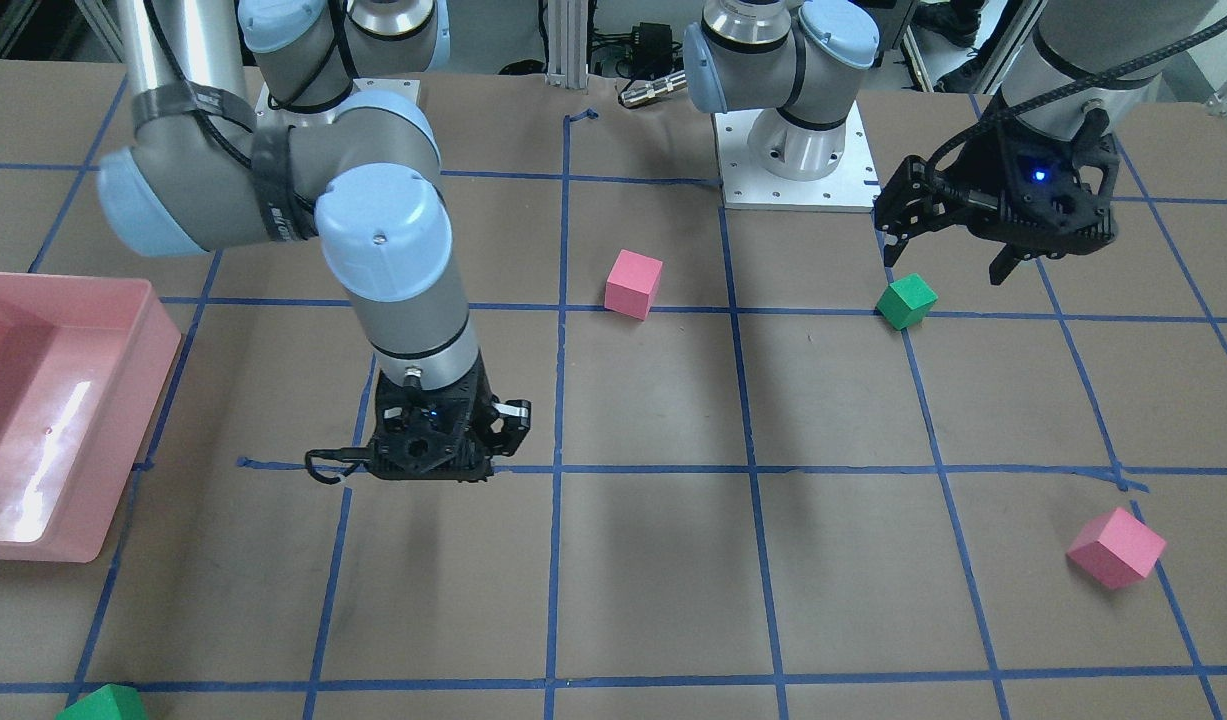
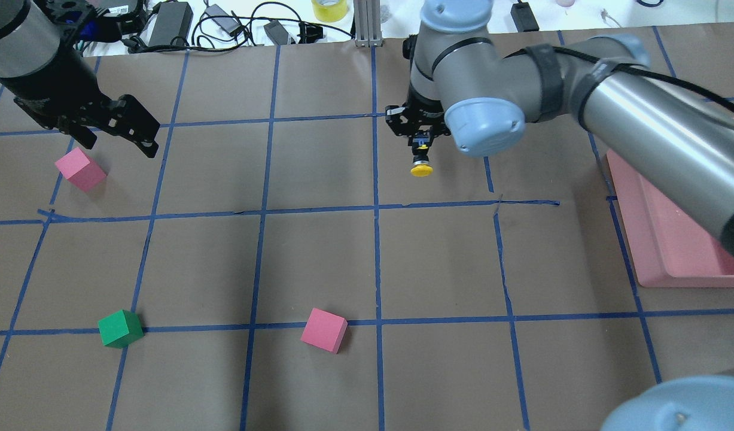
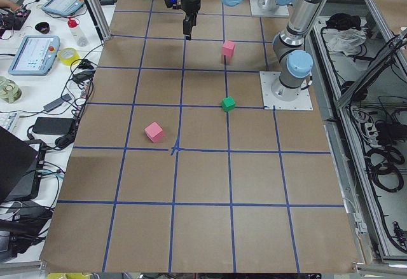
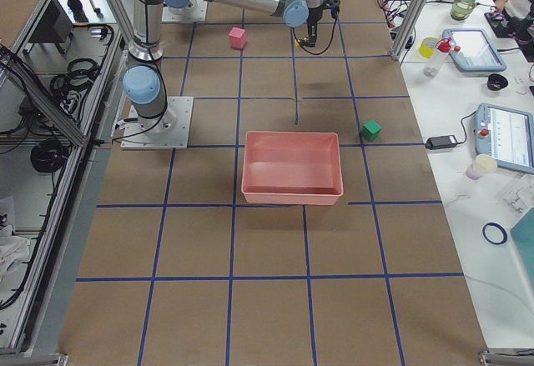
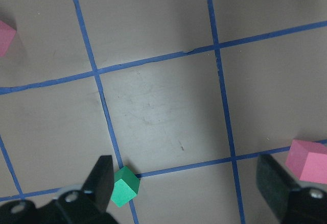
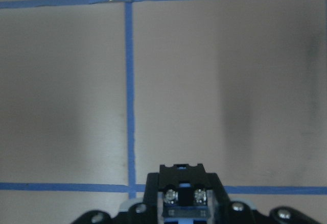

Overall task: Align button upright
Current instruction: 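Carry the button to the table center and lower it with the right gripper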

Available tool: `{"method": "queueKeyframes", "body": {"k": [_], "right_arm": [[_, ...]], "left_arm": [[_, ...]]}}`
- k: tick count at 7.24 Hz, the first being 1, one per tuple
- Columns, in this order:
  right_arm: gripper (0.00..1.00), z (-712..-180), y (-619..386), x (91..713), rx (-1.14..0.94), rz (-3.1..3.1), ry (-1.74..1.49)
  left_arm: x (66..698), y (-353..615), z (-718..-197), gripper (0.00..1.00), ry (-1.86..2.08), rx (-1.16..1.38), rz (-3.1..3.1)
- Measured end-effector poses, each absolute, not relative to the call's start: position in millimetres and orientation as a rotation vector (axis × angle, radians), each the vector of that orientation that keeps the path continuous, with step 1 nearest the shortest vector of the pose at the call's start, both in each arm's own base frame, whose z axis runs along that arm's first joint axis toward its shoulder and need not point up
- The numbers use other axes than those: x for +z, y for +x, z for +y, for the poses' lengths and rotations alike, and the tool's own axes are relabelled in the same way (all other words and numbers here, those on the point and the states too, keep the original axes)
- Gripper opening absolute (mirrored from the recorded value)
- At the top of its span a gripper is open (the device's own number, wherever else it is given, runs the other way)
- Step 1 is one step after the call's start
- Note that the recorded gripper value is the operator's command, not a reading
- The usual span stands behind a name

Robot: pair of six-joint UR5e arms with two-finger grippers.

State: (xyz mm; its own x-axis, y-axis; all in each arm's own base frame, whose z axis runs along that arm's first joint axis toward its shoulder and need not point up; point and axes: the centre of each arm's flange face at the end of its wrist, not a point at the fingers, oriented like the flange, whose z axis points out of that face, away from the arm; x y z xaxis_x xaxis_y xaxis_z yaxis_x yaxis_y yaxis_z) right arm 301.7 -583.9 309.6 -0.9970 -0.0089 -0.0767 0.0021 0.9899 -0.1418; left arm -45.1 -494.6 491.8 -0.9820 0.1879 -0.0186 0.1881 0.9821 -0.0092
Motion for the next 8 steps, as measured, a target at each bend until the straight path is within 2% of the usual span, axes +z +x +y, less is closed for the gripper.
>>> {"method": "queueKeyframes", "body": {"k": [4, 8], "right_arm": [[0.00, -573, 382, 221, -0.226, 3.029, -0.107], [0.00, -568, 383, 203, -0.170, 3.048, -0.180]], "left_arm": [[484, -39, -500, 1.00, 0.288, -0.020, 3.113], [469, -38, -504, 1.00, 0.290, -0.025, 3.114]]}}
